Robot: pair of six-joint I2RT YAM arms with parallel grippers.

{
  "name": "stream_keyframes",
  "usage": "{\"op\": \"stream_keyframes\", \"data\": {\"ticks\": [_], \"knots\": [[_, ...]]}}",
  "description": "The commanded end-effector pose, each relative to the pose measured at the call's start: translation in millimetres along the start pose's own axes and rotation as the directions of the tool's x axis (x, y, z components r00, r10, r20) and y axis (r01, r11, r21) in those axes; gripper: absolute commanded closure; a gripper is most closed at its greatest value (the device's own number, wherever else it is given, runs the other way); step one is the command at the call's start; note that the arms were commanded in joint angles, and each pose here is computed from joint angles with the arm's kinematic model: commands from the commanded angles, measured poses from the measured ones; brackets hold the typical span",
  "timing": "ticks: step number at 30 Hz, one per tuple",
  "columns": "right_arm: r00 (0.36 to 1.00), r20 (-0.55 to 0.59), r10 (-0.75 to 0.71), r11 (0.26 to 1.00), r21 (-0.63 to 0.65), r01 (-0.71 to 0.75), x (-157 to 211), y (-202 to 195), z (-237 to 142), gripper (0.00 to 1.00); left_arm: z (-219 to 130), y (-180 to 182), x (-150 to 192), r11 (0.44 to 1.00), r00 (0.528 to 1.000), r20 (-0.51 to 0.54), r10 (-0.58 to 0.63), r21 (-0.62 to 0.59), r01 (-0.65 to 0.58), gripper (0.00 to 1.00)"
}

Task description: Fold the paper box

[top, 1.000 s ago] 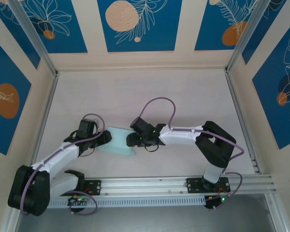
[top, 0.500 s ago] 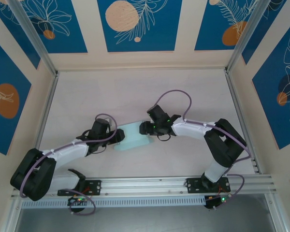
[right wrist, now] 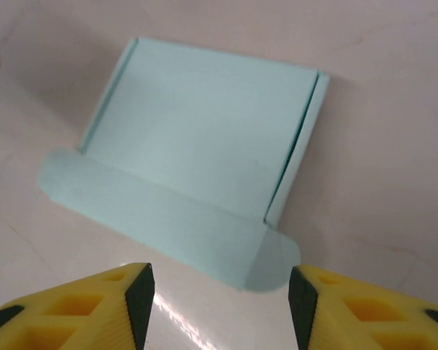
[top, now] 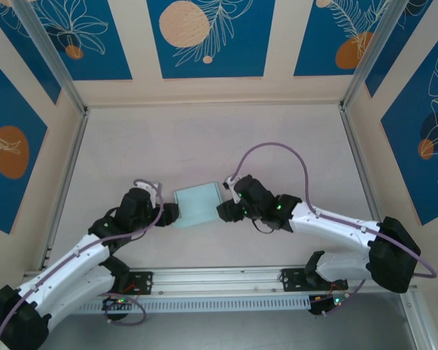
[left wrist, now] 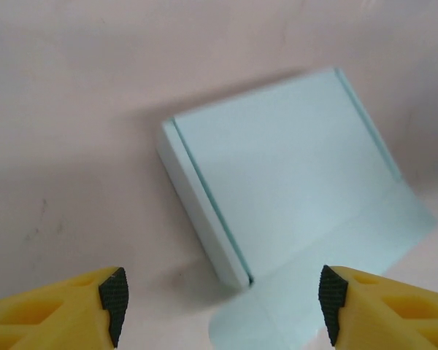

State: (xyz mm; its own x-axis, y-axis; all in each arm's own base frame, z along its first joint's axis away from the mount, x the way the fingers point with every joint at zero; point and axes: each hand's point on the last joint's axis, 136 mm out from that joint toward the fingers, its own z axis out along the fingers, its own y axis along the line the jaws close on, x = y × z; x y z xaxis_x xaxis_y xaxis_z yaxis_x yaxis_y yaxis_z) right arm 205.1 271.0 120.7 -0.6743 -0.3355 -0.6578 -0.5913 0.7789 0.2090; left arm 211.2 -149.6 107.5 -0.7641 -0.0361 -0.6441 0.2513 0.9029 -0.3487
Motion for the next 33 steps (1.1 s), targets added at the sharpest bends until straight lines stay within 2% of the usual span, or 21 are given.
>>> {"op": "stream_keyframes", "data": {"ticks": [1,5,8,13,16,19,24,27,33], "knots": [[0.992,0.010,-0.123,0.985,0.124,0.121,15.8,-12.3,0.4,0.50,-6.2,13.4,30.1,0.989,0.988,-0.119,0.101,-0.095,-0.112,0.30],[0.986,0.008,-0.165,0.971,0.180,0.161,31.3,-11.7,10.1,0.53,-1.2,21.3,42.9,0.982,0.985,-0.151,0.088,-0.152,-0.111,0.29],[0.984,-0.007,-0.179,0.961,0.215,0.176,40.7,-12.0,19.9,0.51,2.6,20.6,38.9,0.985,0.991,-0.120,0.056,-0.155,-0.075,0.29],[0.999,-0.022,-0.027,0.976,0.213,0.031,43.7,-11.6,27.9,0.50,0.6,6.3,-2.7,0.988,0.998,0.003,0.056,-0.145,-0.055,0.30],[0.987,-0.014,0.158,0.960,0.238,-0.150,45.7,-14.3,18.9,0.52,10.3,5.9,-23.9,0.983,0.998,-0.001,0.063,-0.170,-0.062,0.30],[0.955,-0.017,0.295,0.940,0.185,-0.287,49.3,0.2,6.8,0.53,31.2,11.1,-39.3,0.982,0.998,-0.026,0.062,-0.177,-0.066,0.29],[0.895,-0.041,0.444,0.896,0.016,-0.444,52.2,34.9,-4.7,0.54,62.4,8.8,-69.6,0.997,0.999,-0.010,0.034,-0.064,-0.034,0.32],[0.864,-0.065,0.500,0.862,-0.066,-0.503,53.2,53.4,1.5,0.55,75.0,8.4,-74.8,0.997,0.998,-0.043,0.054,-0.057,-0.057,0.31],[0.812,-0.056,0.581,0.806,-0.101,-0.583,50.1,65.1,31.5,0.58,93.4,20.1,-66.5,0.997,0.996,-0.090,0.025,-0.070,-0.031,0.34]]}}
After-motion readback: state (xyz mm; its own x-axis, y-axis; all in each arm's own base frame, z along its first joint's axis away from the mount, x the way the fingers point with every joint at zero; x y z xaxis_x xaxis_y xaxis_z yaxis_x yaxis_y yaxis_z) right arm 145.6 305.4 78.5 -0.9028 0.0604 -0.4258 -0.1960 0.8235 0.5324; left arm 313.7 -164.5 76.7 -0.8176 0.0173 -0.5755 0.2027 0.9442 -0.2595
